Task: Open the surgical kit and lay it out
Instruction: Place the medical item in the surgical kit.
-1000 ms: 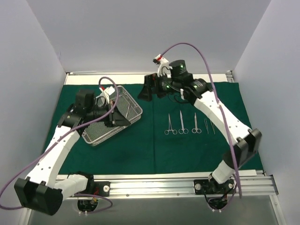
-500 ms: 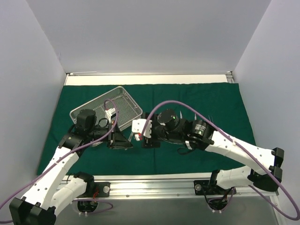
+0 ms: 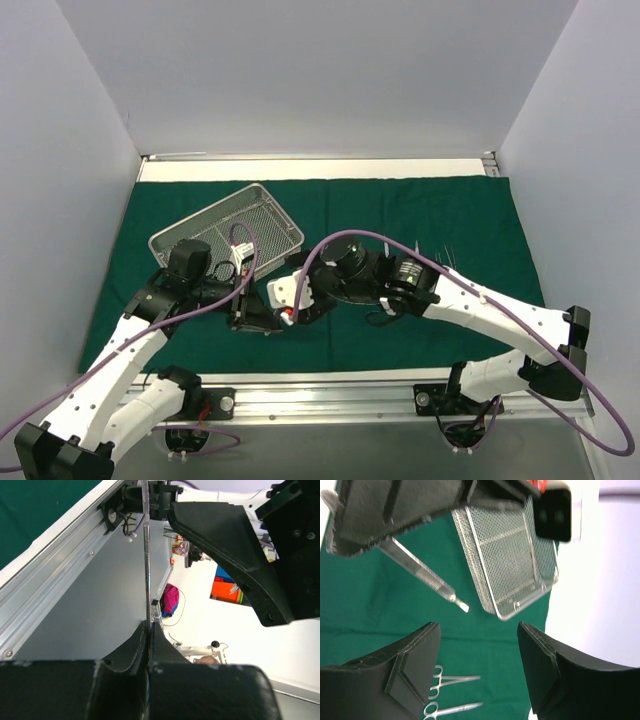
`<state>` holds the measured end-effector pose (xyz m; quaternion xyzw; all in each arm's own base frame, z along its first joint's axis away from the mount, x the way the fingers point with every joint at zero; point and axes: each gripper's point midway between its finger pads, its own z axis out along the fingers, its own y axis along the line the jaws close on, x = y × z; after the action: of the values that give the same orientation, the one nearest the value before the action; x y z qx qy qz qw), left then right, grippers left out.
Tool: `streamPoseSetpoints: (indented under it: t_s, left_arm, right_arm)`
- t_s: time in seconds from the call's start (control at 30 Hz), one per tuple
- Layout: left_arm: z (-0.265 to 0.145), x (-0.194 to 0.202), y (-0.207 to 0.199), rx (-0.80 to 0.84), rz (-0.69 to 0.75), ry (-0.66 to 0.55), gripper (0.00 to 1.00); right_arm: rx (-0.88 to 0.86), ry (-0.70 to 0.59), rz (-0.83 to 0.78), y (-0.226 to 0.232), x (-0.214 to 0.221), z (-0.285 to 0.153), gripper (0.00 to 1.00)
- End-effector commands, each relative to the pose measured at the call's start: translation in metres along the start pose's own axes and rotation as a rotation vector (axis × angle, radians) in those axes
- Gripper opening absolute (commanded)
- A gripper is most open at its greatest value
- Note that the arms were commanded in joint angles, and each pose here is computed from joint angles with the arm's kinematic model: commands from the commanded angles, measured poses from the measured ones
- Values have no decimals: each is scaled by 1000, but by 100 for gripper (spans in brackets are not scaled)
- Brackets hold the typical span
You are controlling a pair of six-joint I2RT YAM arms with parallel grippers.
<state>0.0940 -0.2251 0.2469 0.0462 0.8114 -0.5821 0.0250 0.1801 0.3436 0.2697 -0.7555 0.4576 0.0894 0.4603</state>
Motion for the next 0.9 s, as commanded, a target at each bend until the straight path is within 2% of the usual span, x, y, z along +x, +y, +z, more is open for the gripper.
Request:
streamPoseSetpoints:
  t_s: [0.0, 0.23, 0.4, 0.7, 0.87]
  left_arm:
    - [-6, 7, -11, 3, 60, 15, 2]
    - [-8, 13, -10, -20, 67, 29, 2]
    - [-8, 16, -11, -17, 74, 34, 2]
    - [-5, 19, -8, -30, 69, 63, 2]
    - [-4, 23, -7, -36, 69, 81, 2]
  right_arm:
    - [-64, -86, -67, 5, -27, -1, 63]
    - [-178, -99, -111, 37, -43, 8, 54]
    - [-215, -84, -131, 55, -46, 17, 53]
    - [-194, -52, -179, 55, -44, 37, 47]
    - [-184, -28, -201, 53, -42, 45, 40]
